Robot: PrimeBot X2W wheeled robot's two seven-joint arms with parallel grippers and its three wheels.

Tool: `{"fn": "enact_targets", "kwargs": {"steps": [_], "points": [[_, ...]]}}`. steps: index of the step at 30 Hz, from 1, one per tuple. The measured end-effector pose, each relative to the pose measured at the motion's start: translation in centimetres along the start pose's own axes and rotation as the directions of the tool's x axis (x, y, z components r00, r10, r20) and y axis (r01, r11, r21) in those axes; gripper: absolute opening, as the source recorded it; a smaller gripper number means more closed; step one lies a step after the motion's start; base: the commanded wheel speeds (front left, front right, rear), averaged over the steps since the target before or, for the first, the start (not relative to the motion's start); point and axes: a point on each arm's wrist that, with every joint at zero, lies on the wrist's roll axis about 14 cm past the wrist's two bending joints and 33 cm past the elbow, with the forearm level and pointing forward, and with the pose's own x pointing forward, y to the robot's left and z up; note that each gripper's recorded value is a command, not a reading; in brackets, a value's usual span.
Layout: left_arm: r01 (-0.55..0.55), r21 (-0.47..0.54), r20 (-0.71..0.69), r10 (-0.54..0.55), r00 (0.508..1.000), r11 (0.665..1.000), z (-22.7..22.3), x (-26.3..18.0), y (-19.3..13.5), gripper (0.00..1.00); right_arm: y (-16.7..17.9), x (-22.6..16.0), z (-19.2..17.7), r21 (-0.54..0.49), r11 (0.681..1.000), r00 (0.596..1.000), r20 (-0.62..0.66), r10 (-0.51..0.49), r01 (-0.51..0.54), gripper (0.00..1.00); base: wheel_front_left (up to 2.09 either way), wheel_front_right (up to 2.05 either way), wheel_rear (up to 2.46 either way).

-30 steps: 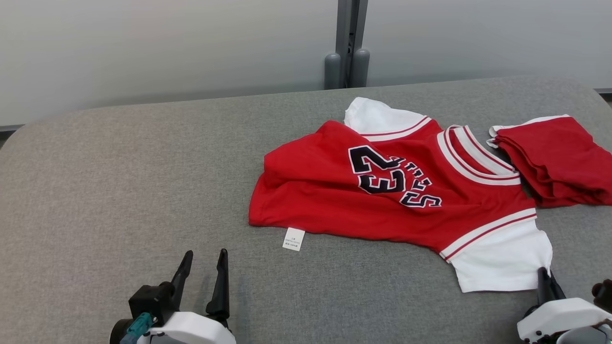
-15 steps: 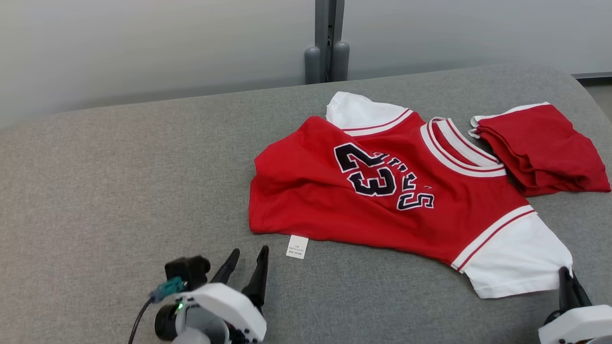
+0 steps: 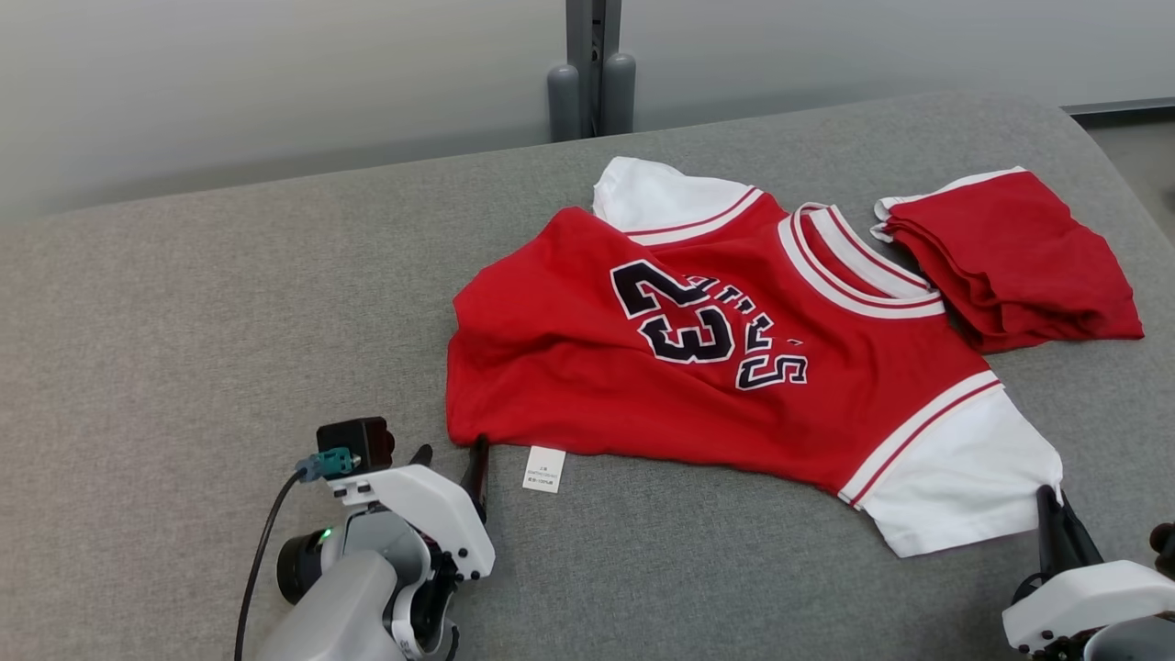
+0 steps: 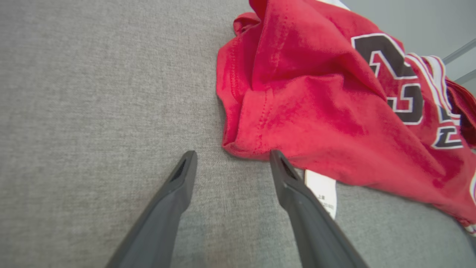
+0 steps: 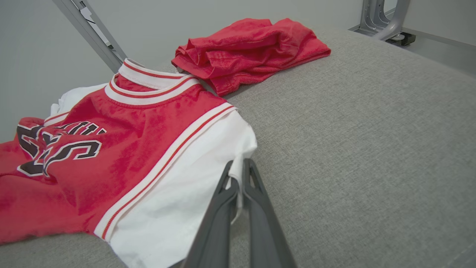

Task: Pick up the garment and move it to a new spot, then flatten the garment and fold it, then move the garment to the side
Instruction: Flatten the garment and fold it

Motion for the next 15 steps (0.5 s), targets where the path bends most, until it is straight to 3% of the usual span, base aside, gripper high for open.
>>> {"fn": "enact_targets", "kwargs": {"steps": [5, 6, 7, 8, 9, 11, 13, 15], "points": [[-0.006, 0.041, -0.032, 0.007, 0.999, 0.999, -0.1, 1.0, -0.2, 1.0, 0.1, 0.0, -0.3, -0.005, 1.0, 1.0, -0.008, 0.001, -0.001, 0.0, 0.0, 0.0, 0.0], [-0.004, 0.056, -0.038, 0.007, 0.999, 0.998, -0.2, 1.1, -0.3, 0.93, 0.1, 0.0, -0.3, -0.005, 1.0, 1.0, -0.008, 0.001, -0.001, 0.0, 0.0, 0.0, 0.0], [-0.002, 0.069, -0.045, 0.005, 0.999, 0.998, -0.3, 1.2, -0.4, 0.84, 0.1, 0.0, -0.3, -0.005, 1.0, 1.0, -0.008, 0.001, -0.001, 0.0, 0.0, 0.0, 0.0], [0.0, 0.079, -0.054, 0.004, 0.999, 0.997, -0.4, 1.3, -0.4, 0.61, 0.1, 0.0, -0.3, -0.006, 1.0, 1.0, -0.008, 0.002, -0.002, 0.0, 0.0, 0.0, 0.0], [0.001, 0.083, -0.06, 0.004, 0.998, 0.997, -0.4, 1.4, -0.5, 0.48, 0.1, 0.0, -0.3, -0.006, 1.0, 1.0, -0.008, 0.001, -0.001, 0.0, 0.0, 0.0, 0.0], [0.002, 0.097, -0.069, 0.005, 0.998, 0.995, -0.6, 1.5, -0.5, 0.37, 0.1, 0.0, -0.4, -0.006, 1.0, 1.0, -0.008, 0.001, -0.001, 0.0, 0.0, 0.0, 0.0], [0.006, 0.11, -0.081, 0.003, 0.997, 0.994, -0.8, 1.5, -0.7, 0.0, 0.2, 0.0, -0.2, -0.006, 1.0, 1.0, -0.004, 0.005, -0.005, 0.0, 0.0, 0.0, 0.0], [0.014, 0.126, -0.088, -0.003, 0.996, 0.992, -1.0, 1.5, -0.9, 0.0, 0.2, -0.1, -0.3, -0.005, 1.0, 1.0, -0.004, 0.006, -0.006, 0.0, 0.0, 0.0, 0.0]]}}
